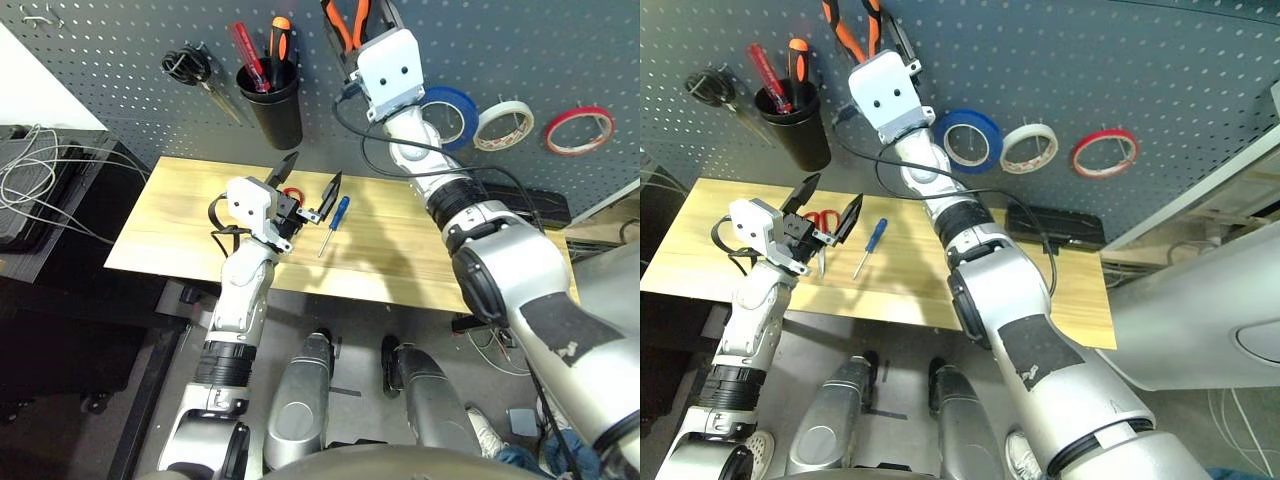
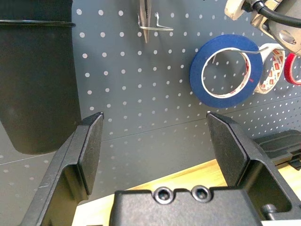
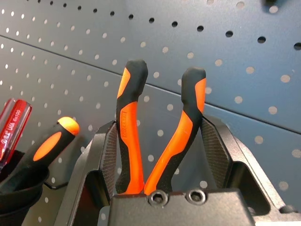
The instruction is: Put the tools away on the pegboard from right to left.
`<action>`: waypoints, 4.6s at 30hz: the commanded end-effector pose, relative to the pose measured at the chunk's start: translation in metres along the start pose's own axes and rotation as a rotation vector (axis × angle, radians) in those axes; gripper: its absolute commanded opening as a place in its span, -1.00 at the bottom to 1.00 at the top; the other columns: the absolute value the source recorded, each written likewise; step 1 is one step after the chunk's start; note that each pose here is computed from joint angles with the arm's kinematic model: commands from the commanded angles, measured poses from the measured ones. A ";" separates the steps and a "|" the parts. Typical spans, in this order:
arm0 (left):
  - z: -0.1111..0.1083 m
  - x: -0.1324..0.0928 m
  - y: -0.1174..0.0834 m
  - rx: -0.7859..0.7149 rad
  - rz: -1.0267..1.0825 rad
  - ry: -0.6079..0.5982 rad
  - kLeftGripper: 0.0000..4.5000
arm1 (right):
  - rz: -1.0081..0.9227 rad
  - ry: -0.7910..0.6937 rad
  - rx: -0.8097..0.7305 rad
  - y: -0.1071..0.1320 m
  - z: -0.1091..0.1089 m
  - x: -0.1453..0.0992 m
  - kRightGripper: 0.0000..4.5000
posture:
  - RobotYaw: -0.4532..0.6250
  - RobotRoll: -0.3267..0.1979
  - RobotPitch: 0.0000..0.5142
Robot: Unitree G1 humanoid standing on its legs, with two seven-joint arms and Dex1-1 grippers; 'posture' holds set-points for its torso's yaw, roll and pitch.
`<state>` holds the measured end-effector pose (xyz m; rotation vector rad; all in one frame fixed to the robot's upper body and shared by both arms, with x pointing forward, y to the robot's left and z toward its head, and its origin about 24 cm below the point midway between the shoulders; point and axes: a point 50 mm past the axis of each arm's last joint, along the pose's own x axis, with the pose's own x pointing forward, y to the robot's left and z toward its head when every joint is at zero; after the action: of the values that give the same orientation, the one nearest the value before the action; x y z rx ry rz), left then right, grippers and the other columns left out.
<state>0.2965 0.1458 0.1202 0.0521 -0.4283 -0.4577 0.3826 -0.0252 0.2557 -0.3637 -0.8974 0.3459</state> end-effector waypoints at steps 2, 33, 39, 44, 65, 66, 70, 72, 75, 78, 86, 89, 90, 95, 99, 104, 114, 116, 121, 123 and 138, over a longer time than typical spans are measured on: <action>-0.003 -0.004 -0.003 0.001 -0.009 0.017 1.00 | 0.013 0.032 -0.020 0.001 -0.008 -0.007 0.36 | 0.27 0.25 0.01; -0.006 0.003 -0.004 -0.009 -0.043 0.022 1.00 | -0.074 0.090 0.117 -0.011 -0.023 -0.029 0.98 | 0.20 0.25 -0.06; -0.008 0.002 -0.004 -0.009 -0.051 0.028 1.00 | -0.081 0.031 0.150 -0.015 -0.022 -0.049 0.98 | 0.19 0.25 -0.07; -0.010 0.000 -0.004 -0.009 -0.057 0.035 1.00 | -0.077 0.019 0.178 -0.017 -0.016 -0.069 0.98 | 0.17 0.25 -0.08; -0.029 -0.011 0.000 0.056 -0.067 0.168 1.00 | 0.014 0.483 0.363 -0.004 -0.055 -0.133 0.98 | 0.17 0.25 -0.07; -0.030 -0.012 0.000 0.065 -0.066 0.178 1.00 | 0.015 0.512 0.384 -0.003 -0.060 -0.136 0.98 | 0.17 0.25 -0.07; -0.034 -0.014 0.001 0.103 -0.076 0.220 1.00 | 0.021 0.591 0.437 -0.003 -0.071 -0.145 0.98 | 0.17 0.25 -0.05; -0.037 -0.015 0.000 0.112 -0.086 0.264 1.00 | 0.025 0.628 0.465 -0.006 -0.076 -0.151 0.98 | 0.17 0.25 -0.04; -0.042 -0.015 -0.003 0.159 -0.150 0.313 1.00 | 0.053 0.642 0.468 -0.007 -0.078 -0.157 0.98 | 0.16 0.25 -0.03; -0.049 -0.015 -0.005 0.169 -0.164 0.365 1.00 | 0.105 0.672 0.468 -0.008 -0.081 -0.168 0.98 | 0.15 0.25 0.01; -0.069 -0.005 -0.009 0.186 -0.215 0.548 1.00 | 0.251 0.719 0.428 -0.011 -0.084 -0.195 0.98 | 0.12 0.25 0.10; -0.074 0.002 -0.008 0.173 -0.196 0.586 1.00 | 0.296 0.737 0.412 -0.010 -0.085 -0.203 0.98 | 0.11 0.25 0.17; -0.075 0.004 -0.007 0.170 -0.188 0.596 1.00 | 0.302 0.749 0.410 -0.010 -0.086 -0.206 0.98 | 0.11 0.25 0.19; -0.085 0.009 -0.008 0.131 -0.148 0.653 1.00 | 0.300 0.816 0.412 -0.006 -0.090 -0.217 0.98 | 0.09 0.25 0.29; -0.091 0.012 -0.011 0.104 -0.141 0.691 1.00 | 0.280 0.864 0.418 -0.001 -0.093 -0.220 0.98 | 0.08 0.25 0.34; -0.096 0.015 -0.017 0.099 -0.145 0.712 1.00 | 0.292 0.870 0.437 0.009 -0.092 -0.217 0.98 | 0.06 0.25 0.42; -0.104 0.019 -0.018 0.089 -0.122 0.741 1.00 | 0.355 0.904 0.451 0.015 -0.090 -0.225 0.98 | 0.00 0.25 0.59; -0.106 0.020 -0.014 0.093 -0.105 0.753 1.00 | 0.363 0.911 0.453 0.015 -0.088 -0.228 0.98 | -0.04 0.25 0.66; -0.109 0.023 -0.006 0.105 -0.067 0.767 1.00 | 0.378 0.916 0.459 0.016 -0.083 -0.231 0.98 | -0.10 0.25 0.73; -0.110 0.023 -0.004 0.106 -0.059 0.770 1.00 | 0.380 0.918 0.461 0.016 -0.080 -0.232 0.98 | -0.12 0.25 0.75; -0.109 0.035 -0.002 0.036 0.017 0.768 -0.03 | 0.409 0.925 0.486 0.025 -0.066 -0.238 1.00 | -0.16 0.25 0.71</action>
<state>0.3741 0.1248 0.0459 0.2700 0.2692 -0.3786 0.3035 -0.1220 0.0531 -0.2153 0.1402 0.6494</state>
